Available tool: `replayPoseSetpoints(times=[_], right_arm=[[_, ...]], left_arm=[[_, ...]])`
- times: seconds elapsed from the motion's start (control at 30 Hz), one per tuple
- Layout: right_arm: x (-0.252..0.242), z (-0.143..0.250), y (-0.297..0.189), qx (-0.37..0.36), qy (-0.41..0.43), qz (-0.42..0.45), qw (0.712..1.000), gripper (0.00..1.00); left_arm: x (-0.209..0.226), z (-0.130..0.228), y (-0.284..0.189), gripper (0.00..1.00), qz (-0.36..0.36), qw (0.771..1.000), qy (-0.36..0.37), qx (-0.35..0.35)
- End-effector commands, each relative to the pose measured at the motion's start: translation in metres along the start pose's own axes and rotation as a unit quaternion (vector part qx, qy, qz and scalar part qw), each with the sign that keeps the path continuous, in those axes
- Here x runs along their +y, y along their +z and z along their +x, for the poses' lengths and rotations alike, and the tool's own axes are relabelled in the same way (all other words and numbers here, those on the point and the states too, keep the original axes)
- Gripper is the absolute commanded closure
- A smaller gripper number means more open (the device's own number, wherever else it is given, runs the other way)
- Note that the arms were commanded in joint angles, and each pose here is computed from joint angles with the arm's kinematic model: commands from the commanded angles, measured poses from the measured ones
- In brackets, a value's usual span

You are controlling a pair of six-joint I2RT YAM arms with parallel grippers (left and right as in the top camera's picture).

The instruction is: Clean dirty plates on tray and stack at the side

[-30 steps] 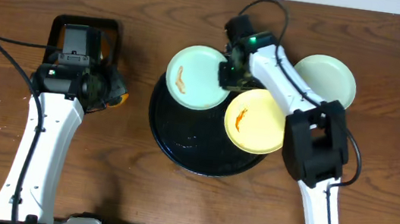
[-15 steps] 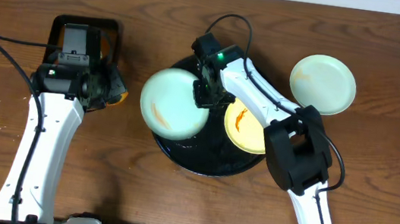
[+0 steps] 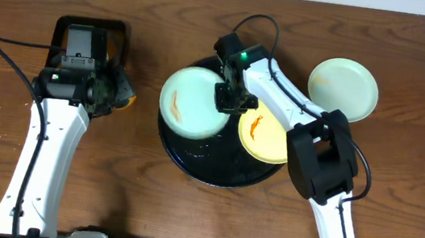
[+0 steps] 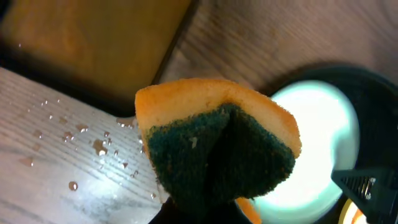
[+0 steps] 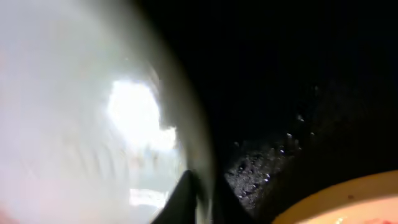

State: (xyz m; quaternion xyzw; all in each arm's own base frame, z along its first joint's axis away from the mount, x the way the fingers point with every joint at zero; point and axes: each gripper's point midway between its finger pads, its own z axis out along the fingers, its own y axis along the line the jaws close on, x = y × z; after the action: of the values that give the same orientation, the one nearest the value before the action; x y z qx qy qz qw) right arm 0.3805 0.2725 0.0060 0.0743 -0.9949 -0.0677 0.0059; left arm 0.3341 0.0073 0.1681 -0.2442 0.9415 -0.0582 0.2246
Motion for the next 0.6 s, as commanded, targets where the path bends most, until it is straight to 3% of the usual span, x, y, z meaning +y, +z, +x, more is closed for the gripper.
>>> replayPoseSetpoints(times=[0.0, 0.3, 0.57], right_arm=[[-0.010, 0.001, 0.002, -0.004, -0.010, 0.036, 0.999, 0.99], [-0.008, 0.003, 0.003, 0.000, -0.049, 0.036, 0.998, 0.99], [-0.004, 0.003, 0.003, -0.004, -0.053, 0.034, 0.998, 0.99]], left_arm=[[0.003, -0.008, 0.001, 0.92, -0.009, 1.000, 0.015, -0.018], [-0.007, -0.041, 0.034, 0.92, 0.001, 0.996, 0.067, -0.054], [0.040, -0.096, 0.094, 0.92, -0.006, 0.995, 0.002, -0.096]])
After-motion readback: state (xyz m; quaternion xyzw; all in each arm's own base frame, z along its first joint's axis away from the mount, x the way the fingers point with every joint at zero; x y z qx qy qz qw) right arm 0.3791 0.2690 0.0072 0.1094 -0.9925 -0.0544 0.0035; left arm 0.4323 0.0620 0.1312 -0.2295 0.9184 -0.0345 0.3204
